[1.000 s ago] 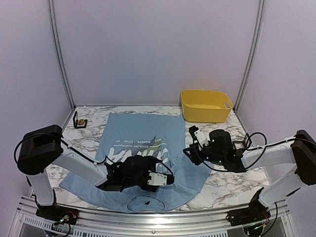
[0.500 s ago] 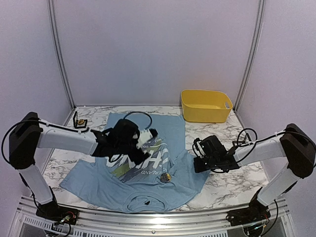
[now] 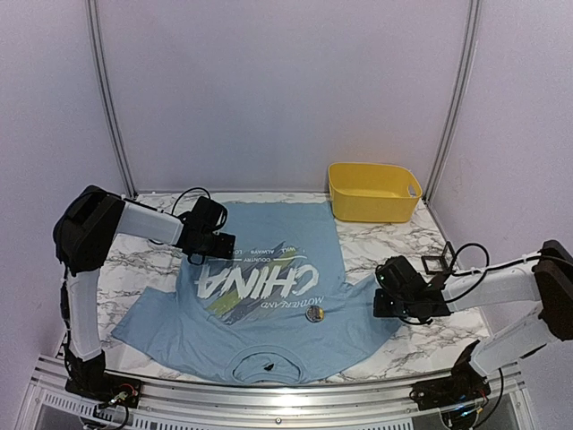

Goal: Pin the brooch onto the clothing

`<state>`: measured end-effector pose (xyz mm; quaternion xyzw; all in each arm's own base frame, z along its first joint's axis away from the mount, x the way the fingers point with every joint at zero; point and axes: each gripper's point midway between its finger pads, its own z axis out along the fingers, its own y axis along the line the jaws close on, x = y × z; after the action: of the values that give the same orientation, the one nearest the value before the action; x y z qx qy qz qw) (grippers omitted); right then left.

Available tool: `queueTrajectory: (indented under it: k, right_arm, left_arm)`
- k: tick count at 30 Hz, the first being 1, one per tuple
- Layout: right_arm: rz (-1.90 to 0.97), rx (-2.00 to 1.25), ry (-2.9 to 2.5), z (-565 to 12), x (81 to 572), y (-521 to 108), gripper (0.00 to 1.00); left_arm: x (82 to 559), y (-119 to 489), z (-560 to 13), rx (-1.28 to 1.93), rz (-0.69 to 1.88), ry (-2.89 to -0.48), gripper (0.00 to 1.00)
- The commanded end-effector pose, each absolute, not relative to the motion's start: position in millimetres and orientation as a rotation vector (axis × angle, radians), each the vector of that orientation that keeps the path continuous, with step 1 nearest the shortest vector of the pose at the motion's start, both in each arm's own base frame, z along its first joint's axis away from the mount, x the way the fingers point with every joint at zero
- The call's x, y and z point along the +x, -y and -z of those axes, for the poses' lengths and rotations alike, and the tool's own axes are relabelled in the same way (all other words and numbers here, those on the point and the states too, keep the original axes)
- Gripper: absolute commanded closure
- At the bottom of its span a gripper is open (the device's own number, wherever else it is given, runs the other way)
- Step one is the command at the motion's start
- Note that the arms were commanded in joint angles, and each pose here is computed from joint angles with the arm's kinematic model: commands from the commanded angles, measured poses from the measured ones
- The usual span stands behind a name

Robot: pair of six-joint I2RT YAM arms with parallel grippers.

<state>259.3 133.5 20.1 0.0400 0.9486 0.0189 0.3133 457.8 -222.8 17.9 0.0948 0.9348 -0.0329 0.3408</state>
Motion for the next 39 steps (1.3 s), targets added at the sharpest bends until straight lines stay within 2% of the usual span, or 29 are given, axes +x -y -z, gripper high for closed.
queueTrajectory:
  k: [1, 7, 11, 13, 19, 24, 32, 35, 39]
  right_arm:
    - [0.082, 0.132, -2.604, -4.2, 238.0, -109.4, 1.00]
    - [0.053, 0.019, -2.571, -59.0, 268.8, -136.6, 1.00]
    - [-0.167, -0.248, -2.473, -104.2, 316.1, -206.2, 1.00]
    - [-0.174, -0.338, -2.428, -108.5, 347.0, -232.6, 1.00]
    - [-0.087, -0.315, -2.458, -74.6, 463.1, -250.3, 1.00]
    - [-0.137, -0.308, -2.467, -41.9, 520.1, -258.9, 1.00]
    - [-0.176, -0.290, -2.497, -8.1, 572.7, -252.0, 1.00]
    - [-0.208, -0.317, -2.460, -20.4, 582.0, -256.1, 1.00]
    - [-0.377, -0.424, -2.375, -58.4, 581.4, -283.4, 1.00]
  left_arm:
    - [462.3, 214.9, -9.1, 0.204, 0.021, -2.465, 0.15]
    - [476.7, 213.6, -44.4, 0.224, -0.019, -2.375, 0.14]
    - [480.2, 215.9, -55.9, 0.219, 0.010, -2.354, 0.14]
    - [481.0, 217.1, -59.0, 0.203, 0.040, -2.350, 0.14]
    - [484.6, 205.8, -74.9, 0.155, 0.128, -2.341, 0.13]
    - [494.5, 176.3, -98.5, 0.073, 0.142, -2.306, 0.13]
    - [511.6, 108.9, -140.2, -0.062, 0.040, -2.230, 0.13]
    - [512.6, 86.1, -164.8, -0.057, -0.033, -2.184, 0.12]
    - [512.3, 46.6, -167.7, -0.028, -0.178, -2.239, 0.04]
